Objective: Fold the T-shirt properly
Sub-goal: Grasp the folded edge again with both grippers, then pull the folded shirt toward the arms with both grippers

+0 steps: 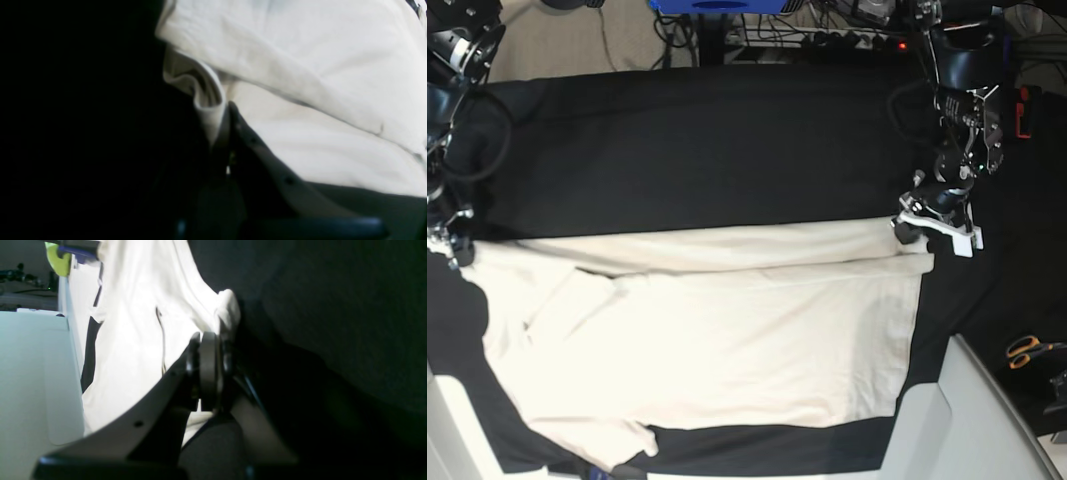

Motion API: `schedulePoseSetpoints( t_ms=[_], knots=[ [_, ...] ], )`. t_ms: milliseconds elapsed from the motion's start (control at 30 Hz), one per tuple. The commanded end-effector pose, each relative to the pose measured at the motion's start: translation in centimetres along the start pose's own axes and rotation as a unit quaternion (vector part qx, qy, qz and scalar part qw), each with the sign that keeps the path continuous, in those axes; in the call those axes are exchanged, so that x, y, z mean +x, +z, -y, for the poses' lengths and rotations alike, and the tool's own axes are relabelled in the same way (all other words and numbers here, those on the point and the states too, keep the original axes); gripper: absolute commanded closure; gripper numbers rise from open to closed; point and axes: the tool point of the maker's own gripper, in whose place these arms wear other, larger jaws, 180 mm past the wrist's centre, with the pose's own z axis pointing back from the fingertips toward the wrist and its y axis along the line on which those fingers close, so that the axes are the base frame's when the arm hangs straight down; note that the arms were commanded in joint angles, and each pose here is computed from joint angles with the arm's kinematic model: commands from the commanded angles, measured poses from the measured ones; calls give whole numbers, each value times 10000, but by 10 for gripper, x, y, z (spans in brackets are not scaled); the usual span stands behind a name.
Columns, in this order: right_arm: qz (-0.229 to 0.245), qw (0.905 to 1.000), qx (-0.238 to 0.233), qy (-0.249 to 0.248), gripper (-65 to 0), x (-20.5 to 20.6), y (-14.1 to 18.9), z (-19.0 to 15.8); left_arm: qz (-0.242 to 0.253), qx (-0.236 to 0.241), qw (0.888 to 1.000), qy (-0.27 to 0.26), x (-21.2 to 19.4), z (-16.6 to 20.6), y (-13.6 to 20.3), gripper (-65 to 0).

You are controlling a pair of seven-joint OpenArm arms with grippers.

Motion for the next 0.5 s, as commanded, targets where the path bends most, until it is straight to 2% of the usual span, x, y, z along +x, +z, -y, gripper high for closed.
schedulePoseSetpoints(
  t_ms=[0,467],
  knots=[
    [224,9997,82,88,-2,20,3,-5,-204,120,9995,-217,-4,-7,3,0],
    [246,9988,-214,365,-2,20,29,21,-302,71,9975,-634,-16,-10,22,0]
  ],
)
